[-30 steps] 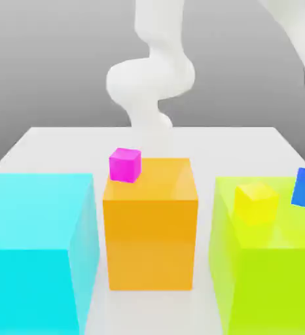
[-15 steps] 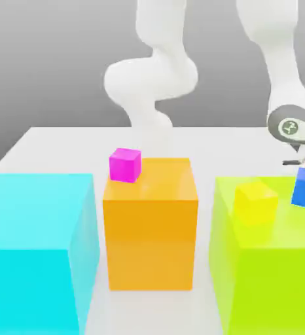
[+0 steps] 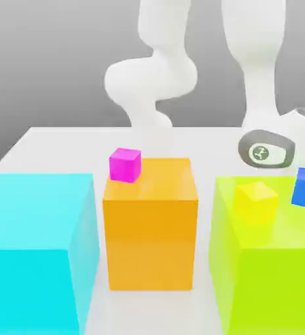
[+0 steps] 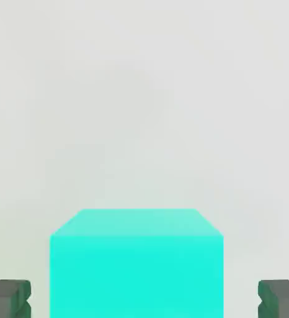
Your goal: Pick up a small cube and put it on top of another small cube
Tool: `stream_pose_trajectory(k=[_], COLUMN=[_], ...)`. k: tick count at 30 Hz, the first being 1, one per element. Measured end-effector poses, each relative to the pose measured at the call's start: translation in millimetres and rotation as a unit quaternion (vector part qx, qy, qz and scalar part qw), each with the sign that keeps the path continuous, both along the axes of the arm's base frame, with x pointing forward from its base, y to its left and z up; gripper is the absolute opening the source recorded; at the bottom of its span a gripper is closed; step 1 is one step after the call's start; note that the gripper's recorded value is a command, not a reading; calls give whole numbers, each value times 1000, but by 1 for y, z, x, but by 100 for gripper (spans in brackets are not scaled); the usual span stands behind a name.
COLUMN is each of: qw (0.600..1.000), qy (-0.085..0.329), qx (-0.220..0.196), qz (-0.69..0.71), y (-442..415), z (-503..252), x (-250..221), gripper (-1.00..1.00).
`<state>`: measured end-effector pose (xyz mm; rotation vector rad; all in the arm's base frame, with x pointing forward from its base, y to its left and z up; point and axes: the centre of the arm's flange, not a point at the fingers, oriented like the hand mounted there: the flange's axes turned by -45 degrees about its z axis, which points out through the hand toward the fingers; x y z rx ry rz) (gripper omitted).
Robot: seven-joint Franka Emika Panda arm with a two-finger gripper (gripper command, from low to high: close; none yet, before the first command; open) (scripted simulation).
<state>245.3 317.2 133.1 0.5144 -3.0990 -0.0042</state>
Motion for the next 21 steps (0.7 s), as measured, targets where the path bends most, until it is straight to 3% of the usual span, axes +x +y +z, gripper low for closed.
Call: stream_pose_trajectory(k=[14,17,21], qw=[1000,999,999], qy=[0,11,-29], qx=[-1,-27,-17], qz=[1,-15,-36], y=[2,10,58], z=[59,58,95], x=[1,-2,1], gripper=[-100,-100,-100])
